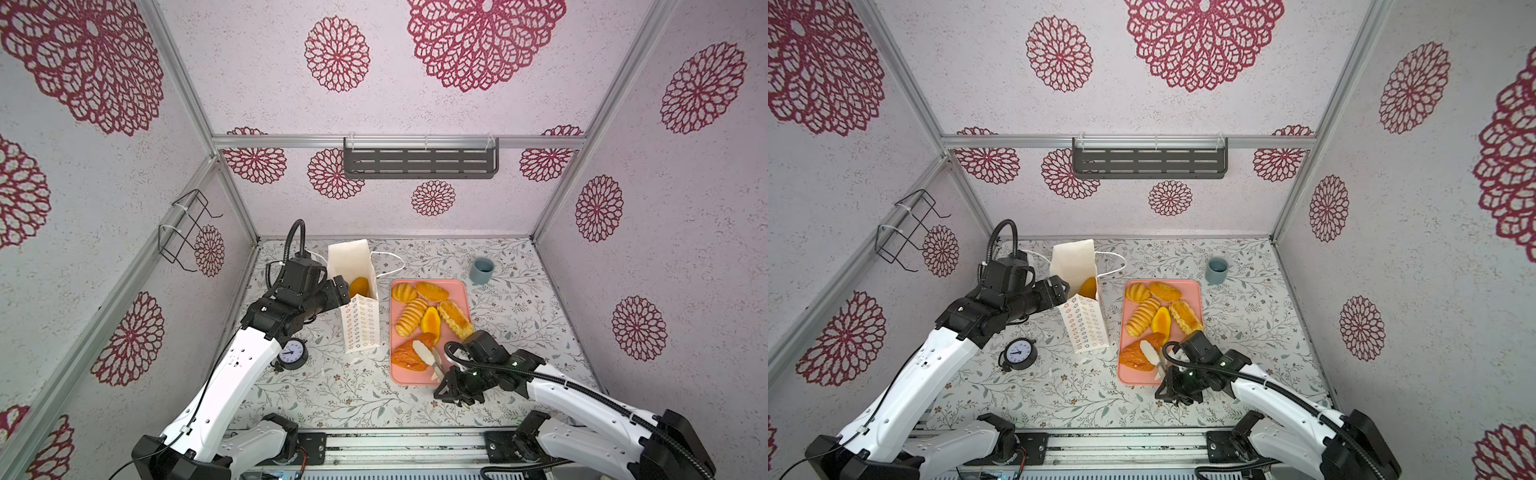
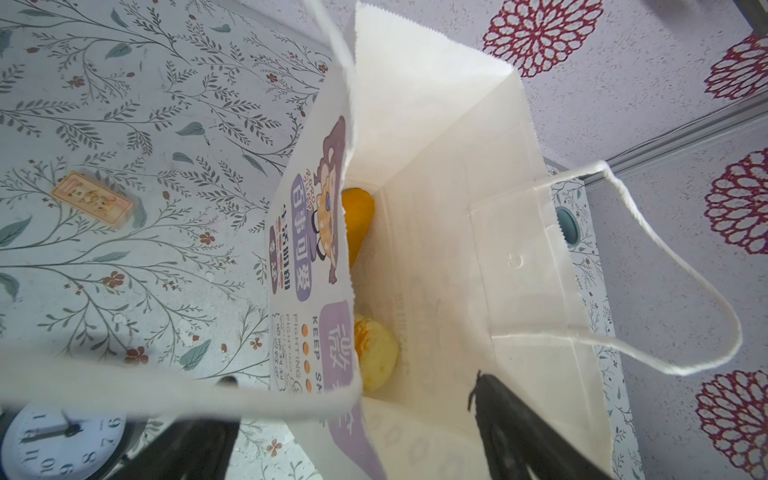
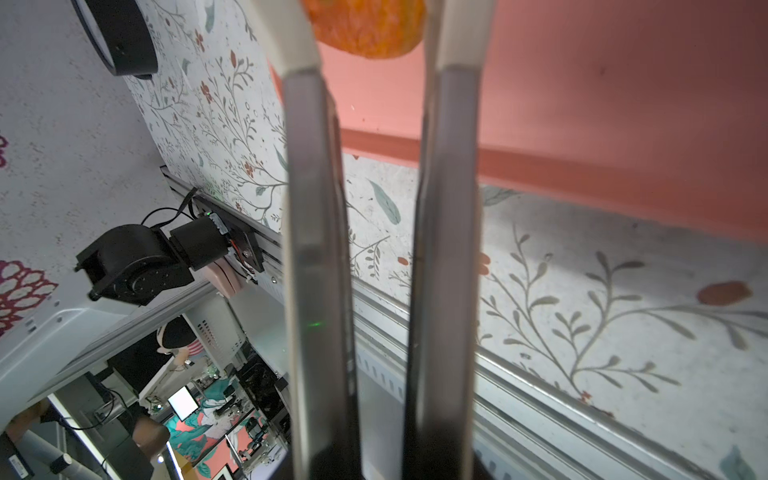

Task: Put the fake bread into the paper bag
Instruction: 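Lower the tongs with the right gripper onto the reddish-brown loaf on the tray, then close the tongs on the reddish-brown loaf and lift it with the right gripper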

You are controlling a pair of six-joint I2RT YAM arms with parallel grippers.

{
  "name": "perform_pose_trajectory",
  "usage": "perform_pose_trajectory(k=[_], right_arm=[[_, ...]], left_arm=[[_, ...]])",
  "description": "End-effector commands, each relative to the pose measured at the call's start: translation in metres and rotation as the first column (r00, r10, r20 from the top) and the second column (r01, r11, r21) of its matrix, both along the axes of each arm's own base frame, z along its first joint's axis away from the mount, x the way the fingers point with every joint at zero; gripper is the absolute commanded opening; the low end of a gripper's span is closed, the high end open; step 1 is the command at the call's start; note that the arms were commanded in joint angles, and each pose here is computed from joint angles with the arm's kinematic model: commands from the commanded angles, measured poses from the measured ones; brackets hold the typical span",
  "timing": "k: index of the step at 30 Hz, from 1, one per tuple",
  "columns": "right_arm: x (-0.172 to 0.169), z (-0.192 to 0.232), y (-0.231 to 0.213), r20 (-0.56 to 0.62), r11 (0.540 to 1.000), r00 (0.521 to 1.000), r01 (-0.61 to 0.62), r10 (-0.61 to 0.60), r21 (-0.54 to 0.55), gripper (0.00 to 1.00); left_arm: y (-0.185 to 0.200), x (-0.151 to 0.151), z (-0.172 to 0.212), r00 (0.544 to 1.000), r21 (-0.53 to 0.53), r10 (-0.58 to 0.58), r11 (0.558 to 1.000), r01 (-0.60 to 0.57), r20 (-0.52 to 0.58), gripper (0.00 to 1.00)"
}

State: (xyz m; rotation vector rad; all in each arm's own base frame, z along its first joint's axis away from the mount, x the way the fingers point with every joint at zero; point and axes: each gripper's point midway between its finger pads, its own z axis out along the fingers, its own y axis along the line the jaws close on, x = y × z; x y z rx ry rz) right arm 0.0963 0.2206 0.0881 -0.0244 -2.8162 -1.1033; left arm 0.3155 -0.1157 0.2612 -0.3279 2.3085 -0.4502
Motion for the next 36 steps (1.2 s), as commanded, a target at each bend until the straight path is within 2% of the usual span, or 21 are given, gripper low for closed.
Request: perform_pose_trajectory(k=[1, 7, 12, 17, 22, 27, 32, 36], right_arm=[[0.008, 0.017, 0.003, 0.06, 0.998, 0.998, 0.017, -0.021, 0.054, 0.14], [0.013, 0.041, -0.003, 0.129, 0.997, 0.991, 0.037, -0.046, 0.073, 0.0], [0.019, 0.071, -0.008, 0.21, 0.996, 0.976, 0.044, -0.059, 0.075, 0.0], [0.036, 0.107, -0.024, 0.327, 0.997, 0.942, 0.081, -0.077, 0.002, 0.0], [0.067, 0.156, -0.053, 0.498, 0.976, 0.864, 0.166, -0.075, -0.14, 0.0], [0.107, 0.216, -0.054, 0.663, 0.961, 0.744, 0.237, -0.083, -0.145, 0.0], [0.144, 0.273, -0.003, 0.749, 0.987, 0.655, 0.158, -0.1, -0.006, 0.0], [0.159, 0.29, 0.04, 0.782, 0.996, 0.623, 0.086, -0.024, -0.039, 0.0]], left_arm=[[0.0, 0.004, 0.007, 1.0, -0.008, 0.009, 1.0, -0.009, 0.027, 0.91], [-0.002, 0.005, 0.014, 0.999, -0.023, 0.011, 1.0, -0.01, 0.041, 0.84], [-0.002, 0.004, 0.018, 0.999, -0.029, 0.007, 1.0, -0.006, 0.043, 0.75], [-0.003, 0.004, 0.02, 0.999, -0.035, 0.006, 0.999, -0.005, 0.044, 0.63], [-0.005, 0.004, 0.018, 0.999, -0.036, -0.001, 0.999, 0.003, 0.038, 0.52], [-0.008, 0.005, 0.017, 0.999, -0.046, -0.008, 0.999, 0.009, 0.035, 0.41], [-0.01, 0.006, 0.017, 0.999, -0.054, -0.01, 0.998, 0.012, 0.036, 0.33], [-0.01, 0.007, 0.016, 0.999, -0.054, -0.006, 0.999, 0.008, 0.036, 0.26]])
